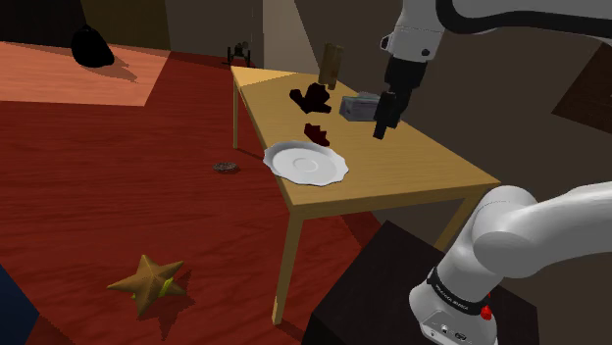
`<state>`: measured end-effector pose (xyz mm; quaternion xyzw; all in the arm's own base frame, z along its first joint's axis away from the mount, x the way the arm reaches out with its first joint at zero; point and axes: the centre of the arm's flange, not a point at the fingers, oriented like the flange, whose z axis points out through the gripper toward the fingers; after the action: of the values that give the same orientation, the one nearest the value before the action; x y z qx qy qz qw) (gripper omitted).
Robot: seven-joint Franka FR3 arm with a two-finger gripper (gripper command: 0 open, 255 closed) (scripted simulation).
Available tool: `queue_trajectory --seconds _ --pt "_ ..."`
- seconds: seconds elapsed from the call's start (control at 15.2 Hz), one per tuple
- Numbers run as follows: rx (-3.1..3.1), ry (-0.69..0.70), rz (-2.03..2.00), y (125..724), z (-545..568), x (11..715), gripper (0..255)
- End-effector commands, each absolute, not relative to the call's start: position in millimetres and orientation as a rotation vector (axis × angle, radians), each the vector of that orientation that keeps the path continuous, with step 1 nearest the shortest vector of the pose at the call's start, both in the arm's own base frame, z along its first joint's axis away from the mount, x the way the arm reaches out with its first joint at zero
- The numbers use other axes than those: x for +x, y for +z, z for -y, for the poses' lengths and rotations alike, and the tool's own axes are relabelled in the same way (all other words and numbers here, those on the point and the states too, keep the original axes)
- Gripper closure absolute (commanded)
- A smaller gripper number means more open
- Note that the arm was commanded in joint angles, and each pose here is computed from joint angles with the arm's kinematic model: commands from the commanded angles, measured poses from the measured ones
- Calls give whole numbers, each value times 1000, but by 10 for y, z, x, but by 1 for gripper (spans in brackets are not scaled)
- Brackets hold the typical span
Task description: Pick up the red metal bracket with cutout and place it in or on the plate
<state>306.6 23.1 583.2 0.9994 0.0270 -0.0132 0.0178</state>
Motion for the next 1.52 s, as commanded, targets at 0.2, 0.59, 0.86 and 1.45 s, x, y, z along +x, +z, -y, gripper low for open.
queue_trajectory --seconds 0.2,0.59,0.86,1.45 --pt "3103 -38 -82 5691 -23 3367 0" --pt "3101 -32 -77 5411 396 3970 0" --pt "3099 -28 -74 5227 676 4372 0" --pt "3096 -19 -67 4817 1310 5276 0"
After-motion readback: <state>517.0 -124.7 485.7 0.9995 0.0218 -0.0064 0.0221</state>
